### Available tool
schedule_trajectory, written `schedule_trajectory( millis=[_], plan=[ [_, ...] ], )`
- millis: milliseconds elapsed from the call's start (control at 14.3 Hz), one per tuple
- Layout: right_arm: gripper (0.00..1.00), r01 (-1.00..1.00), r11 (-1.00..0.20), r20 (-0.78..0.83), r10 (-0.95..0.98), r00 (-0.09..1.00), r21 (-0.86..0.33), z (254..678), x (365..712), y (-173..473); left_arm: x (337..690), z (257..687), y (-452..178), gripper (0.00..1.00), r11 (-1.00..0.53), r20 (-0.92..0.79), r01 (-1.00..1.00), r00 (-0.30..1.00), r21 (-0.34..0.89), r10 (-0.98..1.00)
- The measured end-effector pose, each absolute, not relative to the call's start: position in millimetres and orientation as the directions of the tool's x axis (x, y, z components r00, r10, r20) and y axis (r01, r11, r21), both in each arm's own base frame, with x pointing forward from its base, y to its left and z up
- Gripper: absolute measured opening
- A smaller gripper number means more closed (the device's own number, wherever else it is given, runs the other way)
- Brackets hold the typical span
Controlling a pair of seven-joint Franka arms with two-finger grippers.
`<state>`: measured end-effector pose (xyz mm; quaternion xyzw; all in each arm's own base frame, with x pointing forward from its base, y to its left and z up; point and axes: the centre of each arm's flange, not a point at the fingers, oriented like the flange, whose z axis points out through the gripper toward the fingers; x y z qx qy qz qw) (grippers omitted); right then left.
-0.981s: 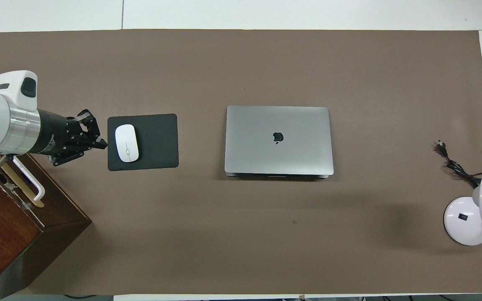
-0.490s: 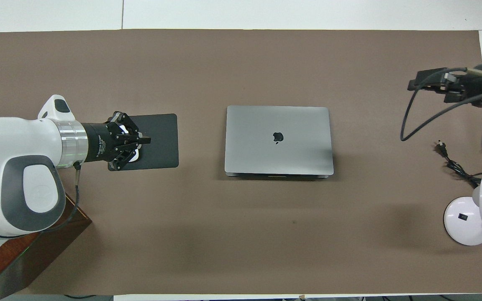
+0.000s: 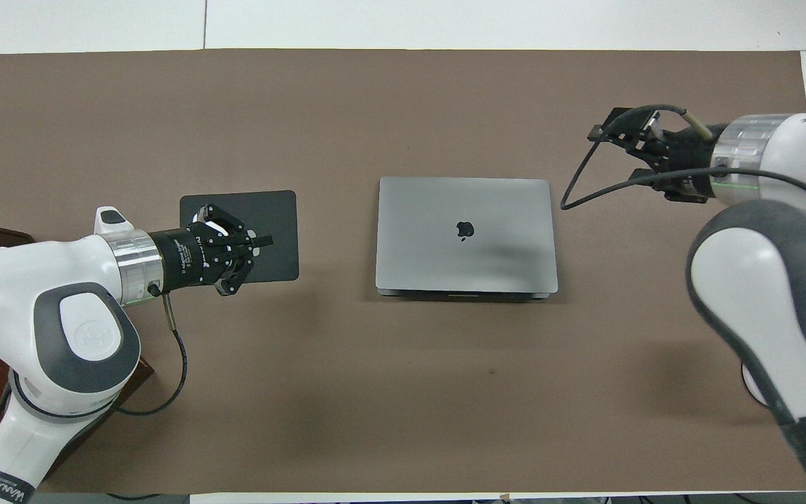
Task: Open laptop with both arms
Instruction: 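Move the left gripper toward the laptop while the right gripper reaches its lid, then position the right gripper at the laptop lid's front edge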
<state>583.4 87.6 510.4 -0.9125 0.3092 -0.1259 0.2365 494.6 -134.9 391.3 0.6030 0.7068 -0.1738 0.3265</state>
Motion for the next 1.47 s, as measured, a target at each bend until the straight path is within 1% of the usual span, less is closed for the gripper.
schedule_trajectory(
  millis=[140,350,490,700,840,981,1191,1471],
  plan=[
    [1.00,-0.551,-0.634,0.059,-0.683,0.728,-0.542,498,567,115,484,370,-142,0.01,0.298,-0.713,0.951,-0.155,0.079,0.684],
    [1.00,-0.614,-0.537,0.005,-0.755,0.656,-0.578,491,548,142,471,329,-173,0.01,0.403,-0.739,0.915,-0.293,-0.032,0.607],
    [1.00,-0.660,-0.484,-0.045,-0.786,0.616,-0.575,487,539,148,462,301,-192,0.01,0.434,-0.747,0.897,-0.342,-0.080,0.570],
    [1.00,-0.692,-0.464,-0.077,-0.799,0.597,-0.553,474,526,142,453,277,-205,0.01,0.427,-0.746,0.898,-0.353,-0.102,0.565],
    [1.00,-0.703,-0.462,-0.091,-0.799,0.595,-0.541,466,515,139,449,272,-212,0.01,0.420,-0.756,0.902,-0.342,-0.098,0.559],
    [1.00,-0.715,-0.451,-0.107,-0.803,0.586,-0.535,464,508,141,437,266,-230,0.01,0.423,-0.777,0.902,-0.325,-0.084,0.540],
    [1.00,-0.733,-0.435,-0.136,-0.807,0.575,-0.524,461,496,166,424,259,-248,0.01,0.422,-0.782,0.903,-0.317,-0.077,0.536],
    [1.00,-0.732,-0.405,-0.137,-0.820,0.556,-0.549,448,481,201,423,259,-258,0.01,0.414,-0.785,0.907,-0.311,-0.077,0.535]
  ],
)
